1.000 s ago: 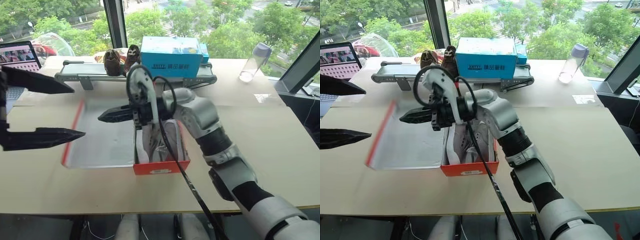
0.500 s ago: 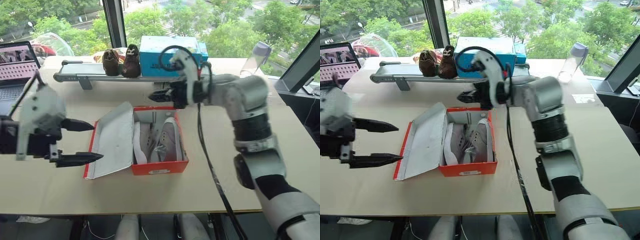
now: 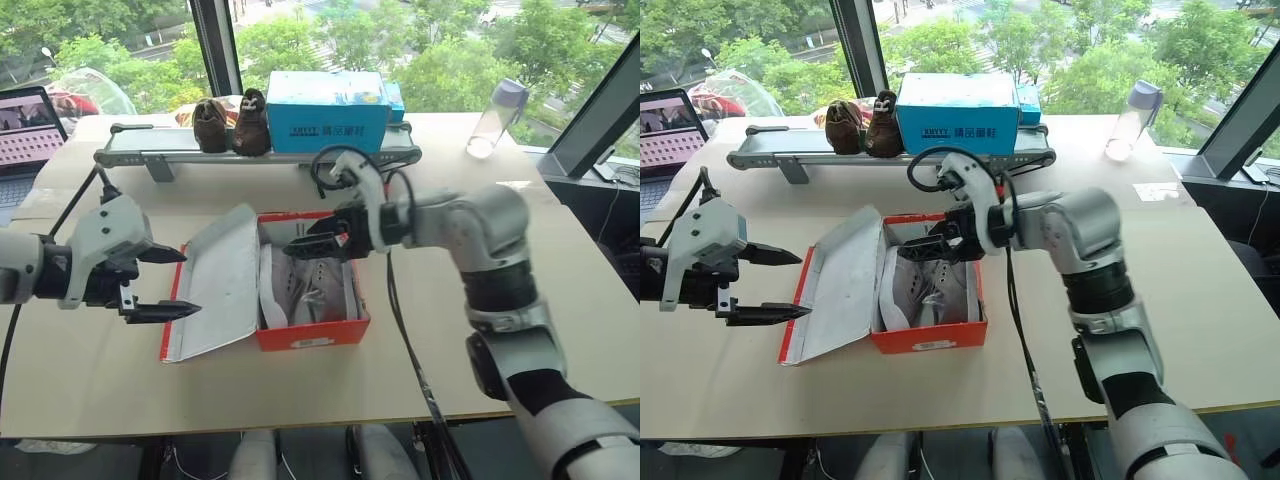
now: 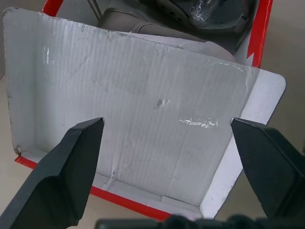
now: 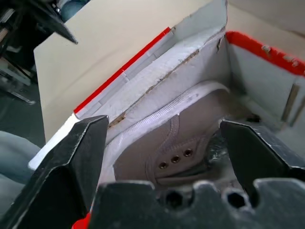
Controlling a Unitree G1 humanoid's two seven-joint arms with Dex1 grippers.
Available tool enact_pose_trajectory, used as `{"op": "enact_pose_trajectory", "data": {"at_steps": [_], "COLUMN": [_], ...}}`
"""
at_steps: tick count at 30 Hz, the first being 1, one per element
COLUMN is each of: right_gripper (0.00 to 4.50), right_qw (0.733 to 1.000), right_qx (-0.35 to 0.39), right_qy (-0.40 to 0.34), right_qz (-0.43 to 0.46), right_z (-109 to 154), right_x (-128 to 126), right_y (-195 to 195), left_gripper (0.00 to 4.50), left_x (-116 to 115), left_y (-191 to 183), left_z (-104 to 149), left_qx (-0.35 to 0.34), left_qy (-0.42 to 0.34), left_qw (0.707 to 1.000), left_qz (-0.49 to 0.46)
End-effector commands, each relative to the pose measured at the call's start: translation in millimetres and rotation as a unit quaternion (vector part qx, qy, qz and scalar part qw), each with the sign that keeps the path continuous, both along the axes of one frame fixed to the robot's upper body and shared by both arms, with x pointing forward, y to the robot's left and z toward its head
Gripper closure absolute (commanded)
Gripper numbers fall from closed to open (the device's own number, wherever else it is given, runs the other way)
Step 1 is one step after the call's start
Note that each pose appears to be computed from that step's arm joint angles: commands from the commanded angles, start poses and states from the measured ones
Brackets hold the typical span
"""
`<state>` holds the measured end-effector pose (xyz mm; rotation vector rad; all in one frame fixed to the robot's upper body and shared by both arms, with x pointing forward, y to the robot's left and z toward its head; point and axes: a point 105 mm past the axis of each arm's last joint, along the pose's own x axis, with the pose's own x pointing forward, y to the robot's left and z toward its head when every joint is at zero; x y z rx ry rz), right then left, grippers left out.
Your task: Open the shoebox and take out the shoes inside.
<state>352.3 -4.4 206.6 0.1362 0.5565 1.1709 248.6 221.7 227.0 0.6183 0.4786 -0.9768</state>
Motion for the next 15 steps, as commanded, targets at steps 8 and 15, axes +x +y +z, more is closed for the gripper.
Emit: {"op": "enact_pose_trajectory", "data": {"at_steps": [8,15], "right_gripper": [0.07,0.07], "right_qw": [0.993,0.989], "right_qx": [0.047,0.052], "right_qy": [0.098,0.139], "right_qz": [-0.035,-0.008], "right_z": [-8,-26], "right_x": [28,21], "right_y": [4,26], "left_gripper": [0.0,0.0], "left_x": [-12,-17], "left_y": [0,-3], "left_z": [18,20], "left_qx": [0.016,0.014], "left_qy": [-0.036,-0.04], "left_qw": [0.999,0.999], "left_qz": [0.02,0.026]}}
